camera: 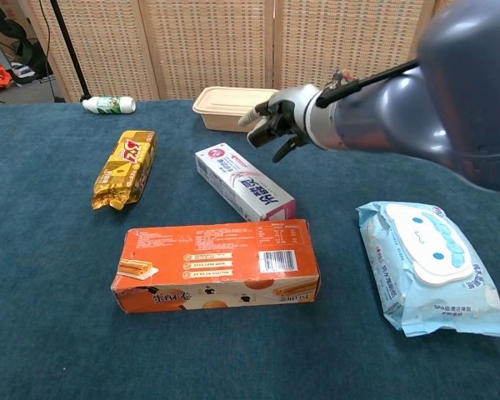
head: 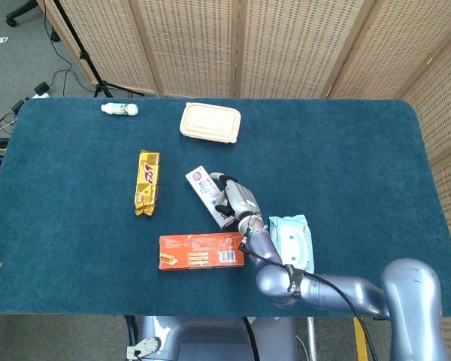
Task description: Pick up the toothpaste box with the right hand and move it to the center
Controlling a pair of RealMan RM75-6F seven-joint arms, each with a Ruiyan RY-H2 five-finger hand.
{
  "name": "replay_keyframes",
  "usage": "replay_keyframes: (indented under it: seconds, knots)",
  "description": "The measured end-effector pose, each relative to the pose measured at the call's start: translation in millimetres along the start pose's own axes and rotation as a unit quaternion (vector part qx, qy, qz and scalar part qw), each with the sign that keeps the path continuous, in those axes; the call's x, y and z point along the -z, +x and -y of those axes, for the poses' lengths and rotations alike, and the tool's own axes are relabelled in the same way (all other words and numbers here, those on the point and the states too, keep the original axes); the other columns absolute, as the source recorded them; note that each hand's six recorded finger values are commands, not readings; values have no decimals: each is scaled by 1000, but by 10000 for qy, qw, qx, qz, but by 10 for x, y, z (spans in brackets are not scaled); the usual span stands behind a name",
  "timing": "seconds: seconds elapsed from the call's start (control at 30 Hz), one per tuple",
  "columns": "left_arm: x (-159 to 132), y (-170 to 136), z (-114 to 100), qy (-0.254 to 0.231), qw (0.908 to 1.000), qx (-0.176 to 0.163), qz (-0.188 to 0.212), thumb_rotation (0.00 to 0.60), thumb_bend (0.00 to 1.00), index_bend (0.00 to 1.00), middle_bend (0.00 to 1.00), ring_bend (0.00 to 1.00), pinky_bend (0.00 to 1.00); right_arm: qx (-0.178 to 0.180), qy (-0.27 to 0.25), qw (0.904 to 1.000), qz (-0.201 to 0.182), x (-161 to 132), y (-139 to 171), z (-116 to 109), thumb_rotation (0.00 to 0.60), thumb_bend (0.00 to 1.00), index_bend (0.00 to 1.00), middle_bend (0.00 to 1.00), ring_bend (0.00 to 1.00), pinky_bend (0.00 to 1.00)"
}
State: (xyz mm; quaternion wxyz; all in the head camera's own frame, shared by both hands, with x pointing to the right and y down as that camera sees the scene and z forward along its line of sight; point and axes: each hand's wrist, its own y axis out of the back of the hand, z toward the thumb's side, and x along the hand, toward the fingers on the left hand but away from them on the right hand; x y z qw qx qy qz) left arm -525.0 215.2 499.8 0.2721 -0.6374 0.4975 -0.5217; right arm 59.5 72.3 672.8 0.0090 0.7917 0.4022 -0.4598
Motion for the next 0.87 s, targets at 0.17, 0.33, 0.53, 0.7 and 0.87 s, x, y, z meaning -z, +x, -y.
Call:
replay_keyframes:
  seconds: [0.17, 0.33, 0.53, 0.7, 0.87]
  knots:
    - [-21, -6, 39, 112, 9999, 21, 51, 600, 0, 0, 0, 0, 0, 324, 365, 9974, -539, -85, 217, -292, 600, 477, 125, 53, 0, 156]
    - [-98, -10, 110, 266, 9994, 1, 215, 600, 0, 0, 0, 0, 0, 1013, 1234, 9805, -1150, -1, 460, -658, 600, 0, 107, 0, 0, 143]
    - [-176, 1, 200, 410, 9985, -43, 348, 600, 0, 0, 0, 0, 0, 2051, 2567, 9252, -1897, 321, 927, -1099, 600, 0, 102, 0, 0, 123]
    - [-229, 47, 259, 525, 9975, -128, 461, 600, 0, 0, 0, 0, 0, 2830, 3201, 8829, -1946, 959, 1536, -1538, 600, 0, 99, 0, 0, 122]
    - [-256, 71, 270, 596, 9965, -243, 525, 600, 0, 0, 0, 0, 0, 3258, 3610, 8584, -1634, 1466, 1961, -1841, 600, 0, 32, 0, 0, 84]
